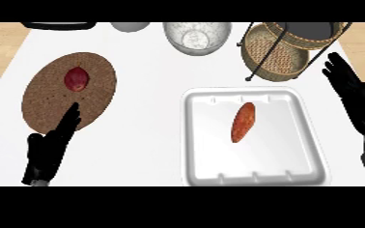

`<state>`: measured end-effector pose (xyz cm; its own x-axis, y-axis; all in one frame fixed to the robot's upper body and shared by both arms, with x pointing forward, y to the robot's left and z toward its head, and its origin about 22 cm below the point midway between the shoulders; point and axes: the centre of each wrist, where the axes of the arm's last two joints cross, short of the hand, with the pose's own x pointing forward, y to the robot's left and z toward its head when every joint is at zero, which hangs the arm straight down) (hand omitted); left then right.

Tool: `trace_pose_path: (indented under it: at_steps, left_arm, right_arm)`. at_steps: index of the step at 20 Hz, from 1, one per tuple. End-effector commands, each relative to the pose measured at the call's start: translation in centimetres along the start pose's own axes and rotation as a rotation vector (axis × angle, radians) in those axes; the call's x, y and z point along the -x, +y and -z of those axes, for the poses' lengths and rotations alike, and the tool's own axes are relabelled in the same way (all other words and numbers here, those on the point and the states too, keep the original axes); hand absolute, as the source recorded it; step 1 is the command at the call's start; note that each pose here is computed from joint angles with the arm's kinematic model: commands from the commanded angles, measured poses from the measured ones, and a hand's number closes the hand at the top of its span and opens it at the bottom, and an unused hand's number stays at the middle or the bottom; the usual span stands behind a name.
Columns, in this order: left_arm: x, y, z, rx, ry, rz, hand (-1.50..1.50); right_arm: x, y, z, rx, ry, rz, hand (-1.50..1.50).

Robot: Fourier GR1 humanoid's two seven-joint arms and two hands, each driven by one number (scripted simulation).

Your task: Pick the sweet potato from the tray and place it in the tiered basket

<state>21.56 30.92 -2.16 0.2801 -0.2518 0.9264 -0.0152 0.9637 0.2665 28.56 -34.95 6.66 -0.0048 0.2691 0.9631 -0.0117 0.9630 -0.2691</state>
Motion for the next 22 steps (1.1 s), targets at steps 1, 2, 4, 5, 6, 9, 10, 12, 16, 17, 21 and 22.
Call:
trace_pose_path:
  at_steps: [1,2,4,5,6,9,10,12,16,17,21,22]
  left_arm:
    - [-0.5,-1.7,0.5,0.005,-0.055,-0.045,0.00]
    - [-0.6,-2.9,1.5,-0.027,-0.117,-0.055,0.00]
    - [-4.8,-3.3,1.9,-0.058,-0.250,-0.078,0.00]
    - [-5.6,-3.1,2.3,-0.077,-0.313,-0.084,0.00]
    - [-7.0,-3.3,2.5,-0.086,-0.371,-0.074,0.00]
    - [-8.5,-6.9,2.8,-0.038,-0.393,-0.110,0.00]
    - [-7.3,-6.4,2.5,-0.032,-0.353,-0.113,0.00]
    - [-8.5,-5.8,2.8,-0.060,-0.369,-0.093,0.00]
    - [-7.5,-7.5,2.5,-0.074,-0.373,-0.088,0.00]
    - [-8.8,-8.0,2.7,-0.051,-0.361,-0.105,0.00]
    - [-8.7,-7.5,2.8,-0.070,-0.376,-0.099,0.00]
    - [-8.6,-7.9,2.7,-0.058,-0.370,-0.104,0.00]
  right_arm:
    - [-0.6,0.1,1.2,0.033,-0.059,0.094,1.50]
    - [-0.5,-1.4,0.8,0.063,-0.136,0.187,1.50]
    - [0.3,0.1,0.3,0.138,-0.279,0.388,1.50]
    - [0.4,-0.2,0.3,0.177,-0.330,0.493,1.50]
    - [0.1,0.6,0.8,0.208,-0.382,0.602,1.50]
    - [6.8,2.2,-1.1,0.349,-0.093,0.667,-1.50]
    - [5.8,4.7,-0.7,0.202,-0.185,0.899,-1.50]
    - [6.2,4.7,-0.9,0.059,-0.267,0.982,-1.50]
    - [8.9,0.5,-6.2,-0.067,-0.354,0.860,-1.50]
    - [9.7,-1.6,-7.8,-0.094,-0.372,0.810,-1.50]
    - [5.8,-6.1,-9.1,-0.145,-0.291,0.451,-1.50]
    - [3.5,-7.2,-8.3,-0.156,-0.285,0.329,-1.50]
